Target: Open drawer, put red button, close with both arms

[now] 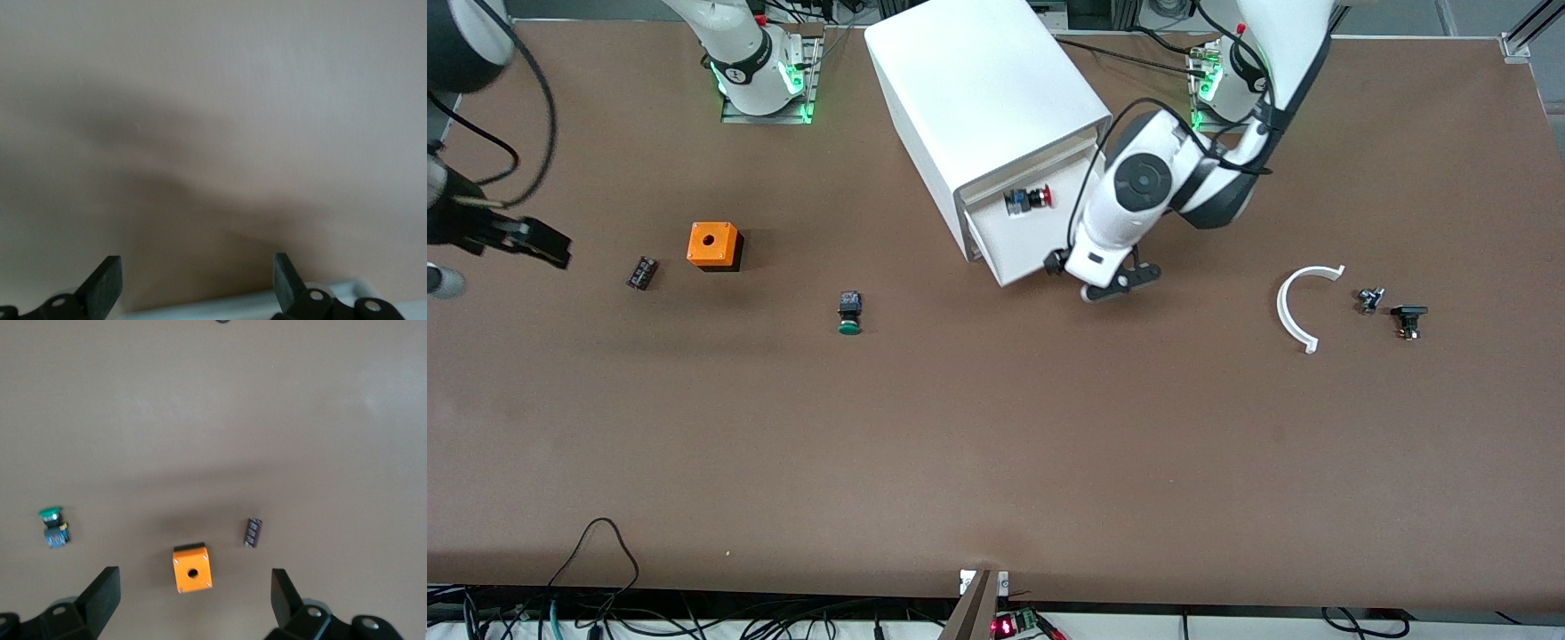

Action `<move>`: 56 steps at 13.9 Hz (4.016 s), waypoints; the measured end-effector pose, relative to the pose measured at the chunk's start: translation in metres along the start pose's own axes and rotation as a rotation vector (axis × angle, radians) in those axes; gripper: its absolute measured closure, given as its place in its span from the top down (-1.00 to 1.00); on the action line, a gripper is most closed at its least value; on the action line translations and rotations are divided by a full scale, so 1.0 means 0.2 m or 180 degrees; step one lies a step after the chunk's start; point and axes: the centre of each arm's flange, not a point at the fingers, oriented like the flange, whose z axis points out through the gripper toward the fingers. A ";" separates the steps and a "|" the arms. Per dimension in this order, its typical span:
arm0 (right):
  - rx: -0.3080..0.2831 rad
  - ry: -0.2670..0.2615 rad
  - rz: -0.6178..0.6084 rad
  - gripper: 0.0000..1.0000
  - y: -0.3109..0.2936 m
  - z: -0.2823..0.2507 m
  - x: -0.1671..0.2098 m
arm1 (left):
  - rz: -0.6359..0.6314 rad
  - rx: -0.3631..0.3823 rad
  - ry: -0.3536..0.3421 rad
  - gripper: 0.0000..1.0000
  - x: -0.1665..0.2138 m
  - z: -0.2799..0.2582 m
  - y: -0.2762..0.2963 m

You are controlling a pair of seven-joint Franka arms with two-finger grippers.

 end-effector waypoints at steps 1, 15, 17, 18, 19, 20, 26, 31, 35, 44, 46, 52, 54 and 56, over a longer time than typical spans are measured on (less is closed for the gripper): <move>0.0035 -0.0022 -0.0046 1.00 0.06 -0.03 -0.05 | 0.0086 0.0039 -0.0038 1.00 -0.09 0.03 0.01; 0.0299 -0.0017 -0.0140 1.00 0.19 -0.12 -0.30 | 0.0243 -0.0188 0.0119 1.00 -0.24 -0.12 0.04; 0.0301 0.0000 -0.0254 1.00 0.10 -0.12 -0.30 | 0.0006 -0.0454 0.0350 1.00 -0.03 -0.26 -0.04; 0.0295 0.0003 -0.0329 1.00 0.03 -0.13 -0.31 | -0.0112 -0.0545 0.0446 1.00 0.08 -0.33 -0.09; 0.0289 -0.0010 -0.0387 1.00 -0.02 -0.13 -0.31 | -0.0162 -0.0600 0.0529 1.00 0.18 -0.40 -0.14; 0.0283 -0.0053 -0.0423 1.00 -0.05 -0.12 -0.32 | -0.0112 -0.0637 0.0625 1.00 0.27 -0.48 -0.20; 0.0263 -0.0293 -0.0311 1.00 -0.06 -0.03 -0.35 | 0.0755 -0.0299 0.0771 1.00 0.70 -1.03 -0.64; 0.0266 -0.0241 -0.0245 1.00 -0.03 -0.02 -0.33 | 0.1561 -0.0060 0.0683 1.00 0.84 -1.43 -1.01; 0.0287 0.0013 -0.0187 1.00 0.00 -0.05 -0.28 | 0.1583 -0.0019 0.0614 1.00 0.79 -1.67 -1.16; 0.0298 0.0118 -0.0133 1.00 0.04 -0.06 -0.26 | 0.1347 0.0101 0.0635 1.00 0.74 -1.88 -1.50; 0.0300 0.0112 -0.0113 1.00 0.06 -0.05 -0.26 | 0.1344 0.0104 0.0609 1.00 0.74 -1.87 -1.50; 0.0298 0.0114 -0.0235 1.00 0.07 -0.05 -0.26 | 0.1357 0.0109 0.0583 1.00 0.73 -1.87 -1.49; 0.0296 0.0121 -0.0366 1.00 0.08 -0.05 -0.26 | 0.1360 0.0119 0.0578 1.00 0.73 -1.86 -1.49; 0.0298 0.0122 -0.0378 1.00 0.10 -0.05 -0.26 | 0.1353 0.0208 0.0574 1.00 0.74 -1.86 -1.51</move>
